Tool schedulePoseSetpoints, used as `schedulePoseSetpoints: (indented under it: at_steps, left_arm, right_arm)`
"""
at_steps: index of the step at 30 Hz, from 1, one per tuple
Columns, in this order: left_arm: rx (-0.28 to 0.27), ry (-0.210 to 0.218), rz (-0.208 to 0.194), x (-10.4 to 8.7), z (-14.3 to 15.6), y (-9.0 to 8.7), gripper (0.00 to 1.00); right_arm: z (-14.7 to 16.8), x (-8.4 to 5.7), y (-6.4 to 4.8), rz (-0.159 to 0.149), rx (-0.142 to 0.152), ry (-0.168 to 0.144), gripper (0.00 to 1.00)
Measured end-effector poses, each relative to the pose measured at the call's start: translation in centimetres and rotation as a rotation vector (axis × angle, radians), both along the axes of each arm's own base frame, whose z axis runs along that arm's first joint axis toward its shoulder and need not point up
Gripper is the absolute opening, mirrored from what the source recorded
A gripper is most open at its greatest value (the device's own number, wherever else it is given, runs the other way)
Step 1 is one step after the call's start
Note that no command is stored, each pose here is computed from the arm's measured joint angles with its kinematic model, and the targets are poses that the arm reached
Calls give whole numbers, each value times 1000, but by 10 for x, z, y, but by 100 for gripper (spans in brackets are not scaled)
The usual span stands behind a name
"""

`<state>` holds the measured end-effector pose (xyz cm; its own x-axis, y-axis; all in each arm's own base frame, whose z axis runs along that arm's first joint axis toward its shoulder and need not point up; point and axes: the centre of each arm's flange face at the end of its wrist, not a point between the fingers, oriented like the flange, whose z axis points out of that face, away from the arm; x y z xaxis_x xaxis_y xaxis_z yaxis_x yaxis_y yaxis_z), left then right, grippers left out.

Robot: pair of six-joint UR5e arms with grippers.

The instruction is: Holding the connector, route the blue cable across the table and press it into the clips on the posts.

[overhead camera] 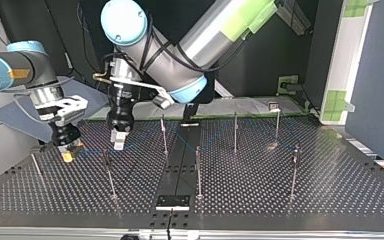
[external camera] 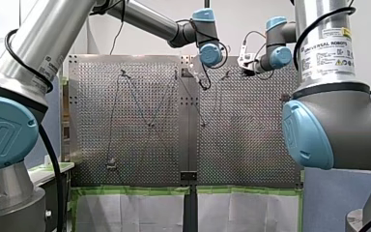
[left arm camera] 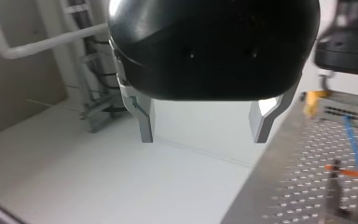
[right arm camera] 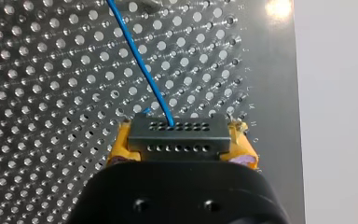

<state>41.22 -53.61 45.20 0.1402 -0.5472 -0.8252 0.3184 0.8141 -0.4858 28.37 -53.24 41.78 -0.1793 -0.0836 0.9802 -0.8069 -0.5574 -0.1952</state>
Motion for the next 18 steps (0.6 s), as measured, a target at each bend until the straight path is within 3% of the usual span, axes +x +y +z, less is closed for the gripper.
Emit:
schedulePoseSetpoints:
  at_steps: [12,18]
  left_arm:
    - [-134,-55,75,-23,29,39,100]
    - [-212,-87,81,-37,42,57,100]
  right_arm:
    - [-2,4,3,6,4,6,0]
    - [-2,5,3,3,5,8,0]
